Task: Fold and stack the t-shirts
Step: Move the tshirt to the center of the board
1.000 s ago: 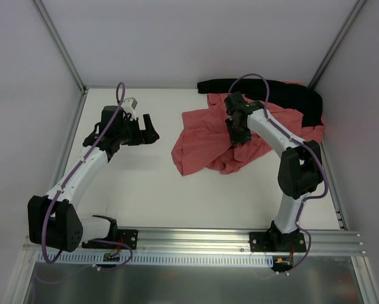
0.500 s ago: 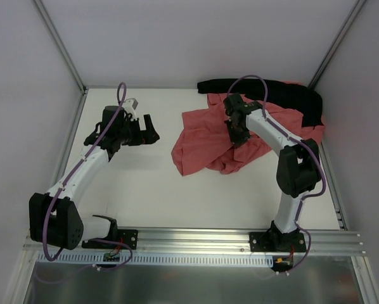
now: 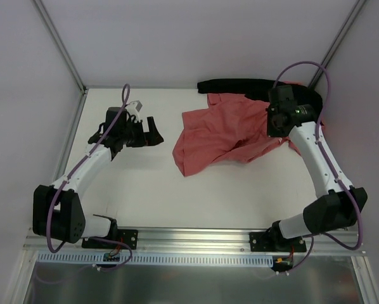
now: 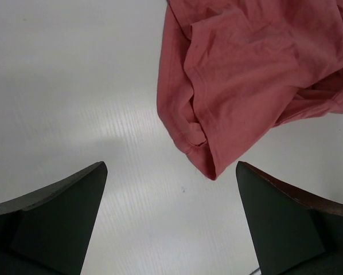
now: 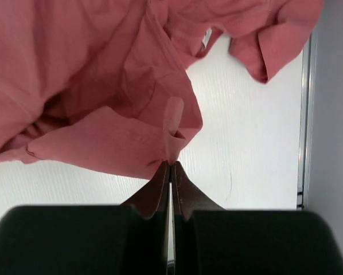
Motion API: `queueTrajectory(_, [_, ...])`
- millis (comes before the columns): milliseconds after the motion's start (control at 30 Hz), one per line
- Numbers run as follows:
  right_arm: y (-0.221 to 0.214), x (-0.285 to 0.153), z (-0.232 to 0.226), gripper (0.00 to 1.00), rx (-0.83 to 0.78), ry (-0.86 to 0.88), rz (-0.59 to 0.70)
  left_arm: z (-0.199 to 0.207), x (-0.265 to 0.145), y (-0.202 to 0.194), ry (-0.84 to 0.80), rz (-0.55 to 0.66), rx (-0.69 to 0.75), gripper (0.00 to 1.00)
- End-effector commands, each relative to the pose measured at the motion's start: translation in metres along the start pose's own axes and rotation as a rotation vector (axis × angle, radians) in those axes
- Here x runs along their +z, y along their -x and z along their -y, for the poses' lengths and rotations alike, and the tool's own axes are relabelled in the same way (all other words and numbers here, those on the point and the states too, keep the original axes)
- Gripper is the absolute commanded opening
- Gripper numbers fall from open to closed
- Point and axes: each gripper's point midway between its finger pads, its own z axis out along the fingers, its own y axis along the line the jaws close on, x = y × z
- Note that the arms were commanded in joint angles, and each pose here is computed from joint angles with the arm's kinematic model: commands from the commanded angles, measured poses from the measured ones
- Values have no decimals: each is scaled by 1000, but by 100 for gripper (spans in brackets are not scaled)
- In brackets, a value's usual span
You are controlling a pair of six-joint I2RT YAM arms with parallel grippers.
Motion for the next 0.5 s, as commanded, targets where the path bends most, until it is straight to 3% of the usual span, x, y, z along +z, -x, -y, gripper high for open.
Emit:
queueTrajectory(0, [-35, -7, 9, 1, -16, -32, -73, 23, 6, -3, -122, -19, -21, 99])
queueTrajectory(200, [-48, -9, 7, 0, 17, -13, -82, 52, 49, -74, -261, -315, -137, 99])
queueTrajectory(333, [-47, -9, 5, 1, 21, -5, -79, 64, 70, -106, -309, -451, -276, 99])
queueTrajectory(467, [-45, -8, 3, 0, 20, 3, -81, 68, 78, -128, -290, -521, -282, 99])
